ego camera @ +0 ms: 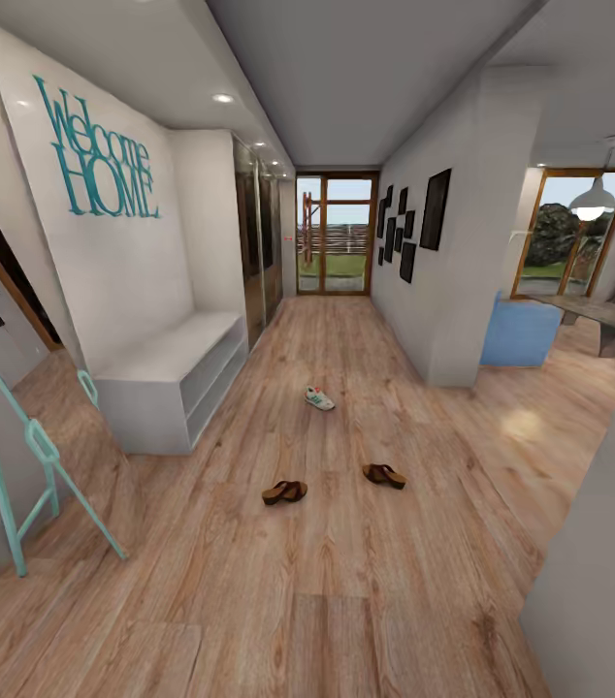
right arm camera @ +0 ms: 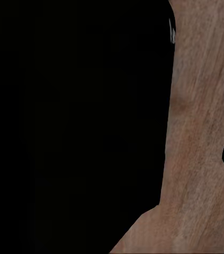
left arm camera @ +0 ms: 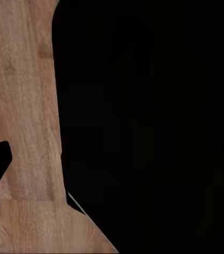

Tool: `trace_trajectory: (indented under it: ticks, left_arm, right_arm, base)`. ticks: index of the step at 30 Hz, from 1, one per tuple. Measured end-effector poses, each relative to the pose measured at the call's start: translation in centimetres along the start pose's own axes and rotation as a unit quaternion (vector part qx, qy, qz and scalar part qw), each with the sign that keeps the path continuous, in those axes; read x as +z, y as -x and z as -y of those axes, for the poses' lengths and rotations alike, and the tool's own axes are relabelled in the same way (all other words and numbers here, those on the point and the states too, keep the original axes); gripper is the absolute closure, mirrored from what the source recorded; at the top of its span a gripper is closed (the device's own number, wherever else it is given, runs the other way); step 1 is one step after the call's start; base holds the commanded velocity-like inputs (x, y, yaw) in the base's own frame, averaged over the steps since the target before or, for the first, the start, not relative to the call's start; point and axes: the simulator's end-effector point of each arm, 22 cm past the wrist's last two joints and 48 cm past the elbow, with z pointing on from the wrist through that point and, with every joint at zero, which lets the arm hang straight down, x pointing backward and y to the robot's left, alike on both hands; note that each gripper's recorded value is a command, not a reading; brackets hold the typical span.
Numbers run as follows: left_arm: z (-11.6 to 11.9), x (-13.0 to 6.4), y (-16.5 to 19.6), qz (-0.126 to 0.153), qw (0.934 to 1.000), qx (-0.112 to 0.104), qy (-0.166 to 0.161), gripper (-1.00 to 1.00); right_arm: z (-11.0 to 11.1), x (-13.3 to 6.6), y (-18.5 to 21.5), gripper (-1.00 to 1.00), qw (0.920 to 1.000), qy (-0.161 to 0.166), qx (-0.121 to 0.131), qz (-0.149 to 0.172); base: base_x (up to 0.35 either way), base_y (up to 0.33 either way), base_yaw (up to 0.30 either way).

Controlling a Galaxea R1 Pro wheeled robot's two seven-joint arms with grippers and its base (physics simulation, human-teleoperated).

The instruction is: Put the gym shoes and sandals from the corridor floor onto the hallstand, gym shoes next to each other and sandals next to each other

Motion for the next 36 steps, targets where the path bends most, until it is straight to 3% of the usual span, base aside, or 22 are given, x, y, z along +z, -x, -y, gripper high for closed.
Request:
trace_trajectory:
  ticks: [7, 16, 30, 36]
  left_arm:
    - [2.0, -0.3, 5.9, 0.058, 0.9982, 0.002, -0.013, -1.00]
    - [2.1, -1.4, 13.5, 0.135, 0.9907, -0.011, -0.015, -1.00]
    - [2.0, -4.8, 24.8, 0.252, 0.9675, -0.012, -0.014, -1.00]
    - [2.0, -6.0, 27.0, 0.285, 0.9582, -0.012, -0.014, -1.00]
  right_arm:
    - [0.2, 0.0, 2.0, -1.00, 0.9998, 0.000, 0.004, 0.021]
    - [0.3, -0.2, 4.4, -1.00, 0.9988, -0.002, 0.006, 0.048]
    - [0.4, -0.7, 8.2, -1.00, 0.9961, -0.003, 0.006, 0.088]
    - [0.3, -0.8, 8.8, -1.00, 0.9955, -0.003, 0.006, 0.095]
  base:
    - [0.000, 0.000, 0.000]
    - [0.001, 0.000, 0.000]
    - [0.162, 0.130, 0.000]
    - [0.246, 0.230, -0.084]
